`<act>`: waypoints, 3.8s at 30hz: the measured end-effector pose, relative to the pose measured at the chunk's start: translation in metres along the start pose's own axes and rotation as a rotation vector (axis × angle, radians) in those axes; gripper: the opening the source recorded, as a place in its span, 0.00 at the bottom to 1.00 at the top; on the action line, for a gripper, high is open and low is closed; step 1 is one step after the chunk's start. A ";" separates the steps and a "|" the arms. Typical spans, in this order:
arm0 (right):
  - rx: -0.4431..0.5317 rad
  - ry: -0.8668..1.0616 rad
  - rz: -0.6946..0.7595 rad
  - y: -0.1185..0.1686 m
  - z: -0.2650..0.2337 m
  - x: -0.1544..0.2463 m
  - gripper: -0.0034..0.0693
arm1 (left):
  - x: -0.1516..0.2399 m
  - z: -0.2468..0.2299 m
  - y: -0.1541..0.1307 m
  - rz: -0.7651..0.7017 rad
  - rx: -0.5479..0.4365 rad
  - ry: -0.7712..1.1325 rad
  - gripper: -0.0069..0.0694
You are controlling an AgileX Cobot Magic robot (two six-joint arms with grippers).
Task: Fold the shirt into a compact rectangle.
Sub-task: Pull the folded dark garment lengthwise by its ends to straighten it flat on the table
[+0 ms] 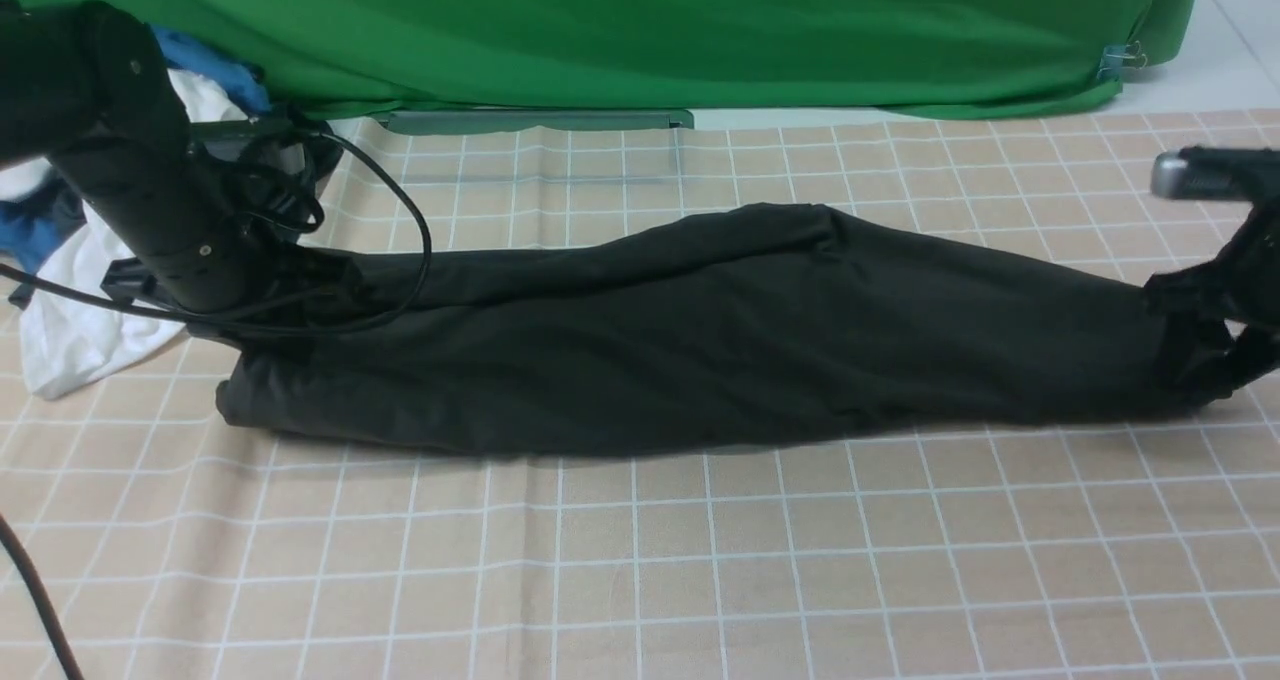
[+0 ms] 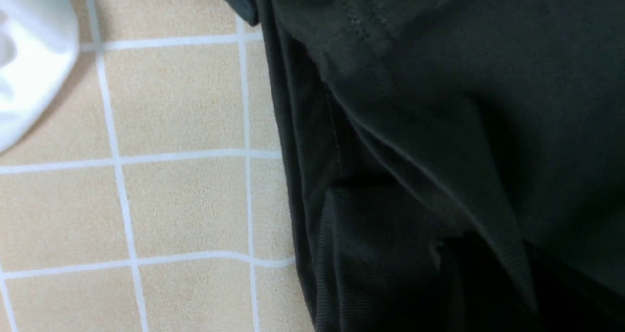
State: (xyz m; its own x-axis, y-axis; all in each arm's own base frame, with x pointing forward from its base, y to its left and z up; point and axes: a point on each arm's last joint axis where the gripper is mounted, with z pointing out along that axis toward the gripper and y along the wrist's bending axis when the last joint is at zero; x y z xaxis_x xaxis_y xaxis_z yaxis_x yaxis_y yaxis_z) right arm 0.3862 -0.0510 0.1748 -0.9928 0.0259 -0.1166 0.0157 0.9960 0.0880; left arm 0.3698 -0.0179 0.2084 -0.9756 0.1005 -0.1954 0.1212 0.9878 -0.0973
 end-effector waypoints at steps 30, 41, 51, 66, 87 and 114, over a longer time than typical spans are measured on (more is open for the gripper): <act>0.111 0.255 0.041 -0.010 -0.042 0.101 0.54 | 0.095 -0.005 0.017 -0.126 -0.092 0.241 0.22; 0.124 0.025 -0.074 0.025 -0.100 0.070 0.37 | 0.054 -0.045 0.003 -0.085 -0.019 0.104 0.56; 0.087 -0.084 -0.300 0.090 -0.101 0.064 0.10 | 0.041 0.029 -0.093 0.187 0.065 0.175 0.11; 0.086 -0.098 -0.311 0.093 -0.100 0.063 0.15 | 0.000 0.068 -0.095 0.138 -0.016 -0.204 0.11; 0.067 -0.136 -0.305 0.095 -0.122 0.074 0.17 | -0.008 0.013 -0.086 0.181 -0.113 -0.170 0.11; 0.019 -0.090 -0.290 0.099 -0.125 0.081 0.22 | -0.029 -0.014 0.009 -0.070 -0.181 -0.162 0.11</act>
State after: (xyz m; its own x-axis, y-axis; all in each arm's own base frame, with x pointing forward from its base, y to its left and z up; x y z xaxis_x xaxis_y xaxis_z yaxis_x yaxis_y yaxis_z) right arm 0.2922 0.0388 0.2978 -0.9418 -0.2531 -0.2214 -0.2639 0.9643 0.0201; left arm 0.3966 -0.0098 0.2272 -0.9366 0.0249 -0.3495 0.0050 0.9983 0.0577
